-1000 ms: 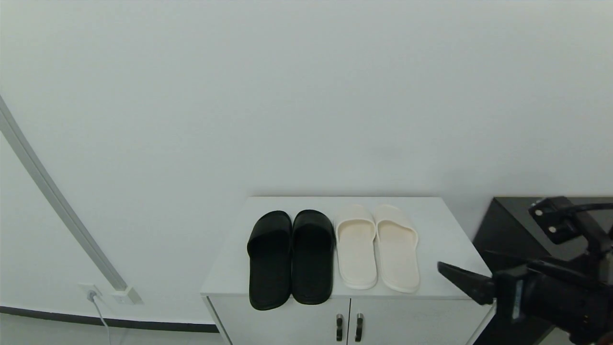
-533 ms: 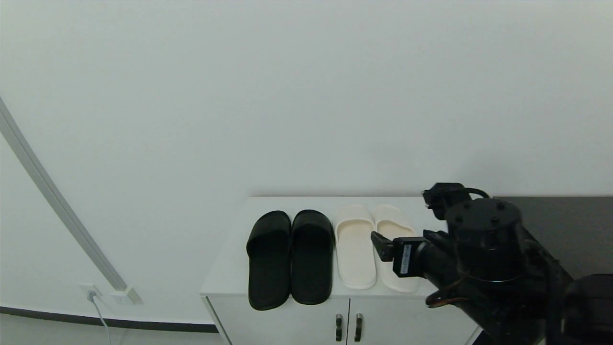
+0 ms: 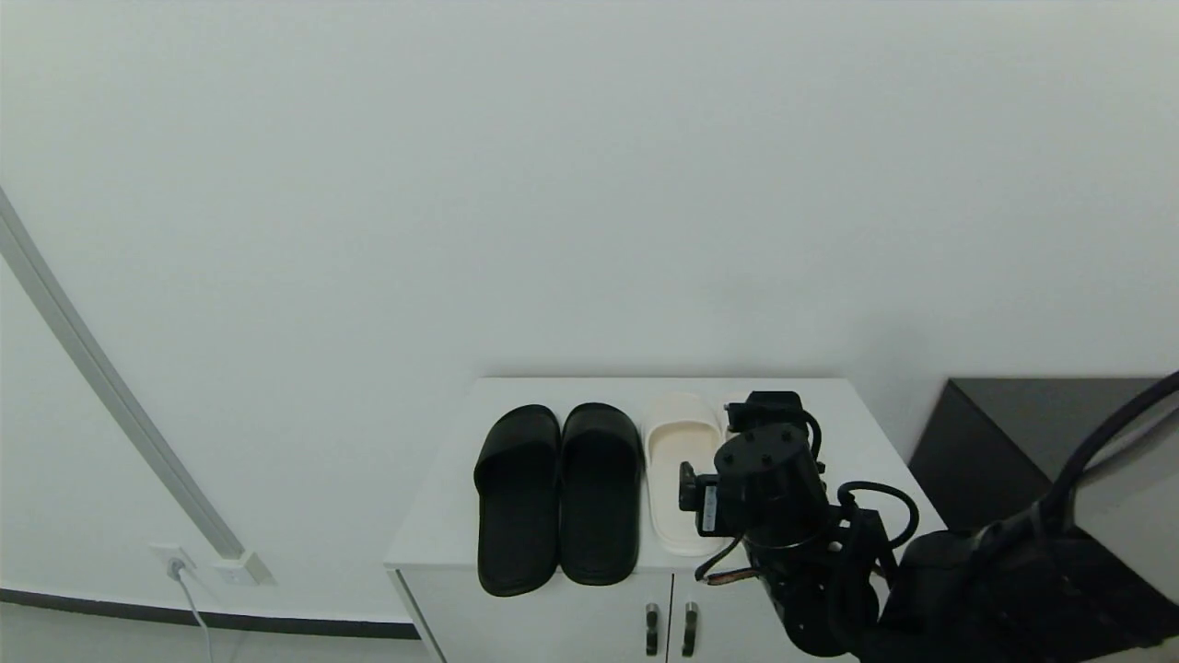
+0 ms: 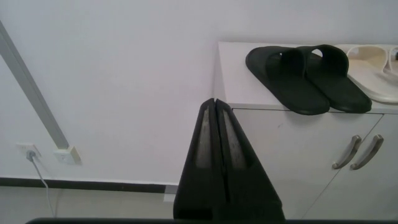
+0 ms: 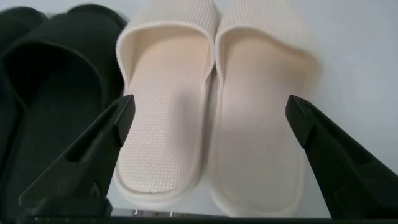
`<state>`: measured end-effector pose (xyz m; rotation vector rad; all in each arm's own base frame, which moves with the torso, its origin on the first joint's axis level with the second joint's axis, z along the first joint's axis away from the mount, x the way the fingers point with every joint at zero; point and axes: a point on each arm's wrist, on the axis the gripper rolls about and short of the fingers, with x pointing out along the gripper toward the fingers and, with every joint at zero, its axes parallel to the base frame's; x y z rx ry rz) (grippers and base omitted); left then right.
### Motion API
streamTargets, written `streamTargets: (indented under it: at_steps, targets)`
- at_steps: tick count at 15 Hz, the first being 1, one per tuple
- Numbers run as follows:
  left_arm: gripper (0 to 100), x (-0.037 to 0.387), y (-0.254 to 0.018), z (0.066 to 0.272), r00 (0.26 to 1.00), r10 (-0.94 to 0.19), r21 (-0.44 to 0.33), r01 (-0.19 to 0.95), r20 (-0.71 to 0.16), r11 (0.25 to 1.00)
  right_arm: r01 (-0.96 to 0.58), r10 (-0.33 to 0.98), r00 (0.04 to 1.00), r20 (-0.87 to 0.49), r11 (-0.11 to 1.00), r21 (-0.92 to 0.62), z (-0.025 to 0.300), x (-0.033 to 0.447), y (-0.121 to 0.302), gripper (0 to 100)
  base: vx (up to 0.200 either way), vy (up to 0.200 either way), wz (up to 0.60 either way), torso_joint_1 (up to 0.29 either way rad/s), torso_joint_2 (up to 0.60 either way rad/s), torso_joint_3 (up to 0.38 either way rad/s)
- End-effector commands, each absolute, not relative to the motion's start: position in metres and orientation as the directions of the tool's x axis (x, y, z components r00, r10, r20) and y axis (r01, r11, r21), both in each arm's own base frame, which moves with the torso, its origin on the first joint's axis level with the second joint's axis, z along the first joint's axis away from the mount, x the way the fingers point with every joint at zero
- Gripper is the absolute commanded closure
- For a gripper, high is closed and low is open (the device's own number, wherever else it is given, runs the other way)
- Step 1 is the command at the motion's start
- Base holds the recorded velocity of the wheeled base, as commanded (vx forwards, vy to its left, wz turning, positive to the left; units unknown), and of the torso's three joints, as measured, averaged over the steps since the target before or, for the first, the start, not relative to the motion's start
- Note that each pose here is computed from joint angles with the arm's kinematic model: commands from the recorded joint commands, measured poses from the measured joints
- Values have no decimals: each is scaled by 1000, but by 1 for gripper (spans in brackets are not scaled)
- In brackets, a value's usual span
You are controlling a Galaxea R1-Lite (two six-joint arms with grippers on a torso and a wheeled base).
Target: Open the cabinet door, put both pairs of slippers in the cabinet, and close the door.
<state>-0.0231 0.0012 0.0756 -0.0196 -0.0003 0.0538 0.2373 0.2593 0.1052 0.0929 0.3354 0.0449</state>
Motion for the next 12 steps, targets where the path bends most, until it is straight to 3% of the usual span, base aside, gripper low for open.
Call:
streamTargets:
  at_steps: [1,12]
  targets:
    - [100,-23,1,76,998,55,-20,-55,-2,998,14,12,937,-350,997,71,84,259,262,0,0,0,0,0,0,0]
    - [100,-23,1,76,998,55,-21,-55,-2,998,97,-65,954,-293,991,95,61,329,271,0,0,0,0,0,0,0]
